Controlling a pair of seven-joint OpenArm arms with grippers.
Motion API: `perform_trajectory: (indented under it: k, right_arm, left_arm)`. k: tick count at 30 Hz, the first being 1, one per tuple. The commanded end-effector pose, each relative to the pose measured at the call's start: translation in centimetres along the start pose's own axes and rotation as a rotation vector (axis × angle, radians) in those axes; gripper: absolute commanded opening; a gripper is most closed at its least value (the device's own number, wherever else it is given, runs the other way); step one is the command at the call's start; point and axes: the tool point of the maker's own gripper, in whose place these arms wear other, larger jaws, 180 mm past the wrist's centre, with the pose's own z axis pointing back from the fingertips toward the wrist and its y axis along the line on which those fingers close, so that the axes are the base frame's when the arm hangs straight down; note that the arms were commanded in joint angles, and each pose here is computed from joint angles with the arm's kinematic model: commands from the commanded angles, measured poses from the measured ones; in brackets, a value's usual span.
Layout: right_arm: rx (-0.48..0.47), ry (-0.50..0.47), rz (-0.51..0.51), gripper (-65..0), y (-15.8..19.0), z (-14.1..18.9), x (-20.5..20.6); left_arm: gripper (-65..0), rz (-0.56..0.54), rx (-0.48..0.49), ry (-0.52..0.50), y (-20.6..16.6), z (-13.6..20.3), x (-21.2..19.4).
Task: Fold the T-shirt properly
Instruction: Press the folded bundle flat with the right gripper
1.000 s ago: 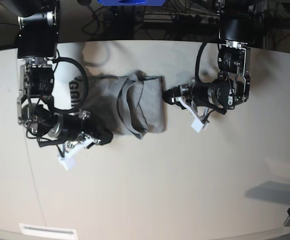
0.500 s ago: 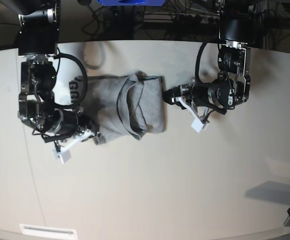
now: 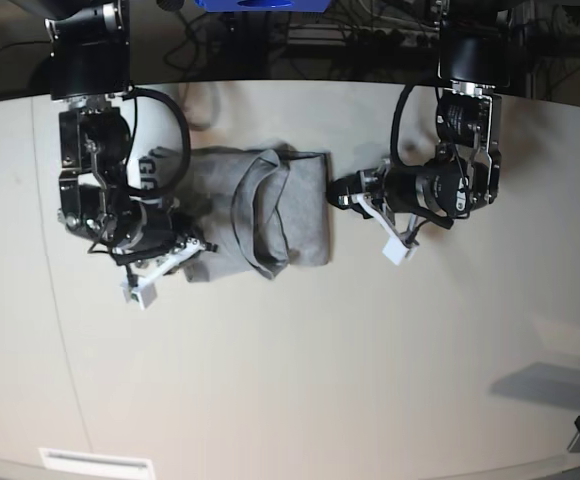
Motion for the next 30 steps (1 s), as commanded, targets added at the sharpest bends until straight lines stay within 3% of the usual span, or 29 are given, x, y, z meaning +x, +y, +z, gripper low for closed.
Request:
perform_trajectory:
  k: [1,8,17,21,30]
  right_arm:
    - [0.034,-0.069,0.034,-64.7,1.6,1.3,2.2]
    - [0.102,-0.152,0.128,-64.7,5.3,5.1,3.9]
    - [0.123,-0.073,0.183,-64.7,7.4,2.8,2.3]
    - [0.092,-0.071,0.067,-64.7,7.0,2.7,2.6]
    - [0.104,-0.059,0.056,-64.7,7.6,2.5,2.3]
  left_arm:
    - [-65.0,-0.012,0.052,-0.007,1.0,0.5,0.5]
    - [-65.0,-0.012,0.052,-0.007,1.0,0.5,0.5]
    - [-65.0,-0.013,0.052,-0.009,0.9,0.5,0.5]
    - [-65.0,-0.013,0.052,-0.009,0.9,0.5,0.5]
    - [-65.0,-0.014,0.05,-0.007,0.8,0.4,0.4]
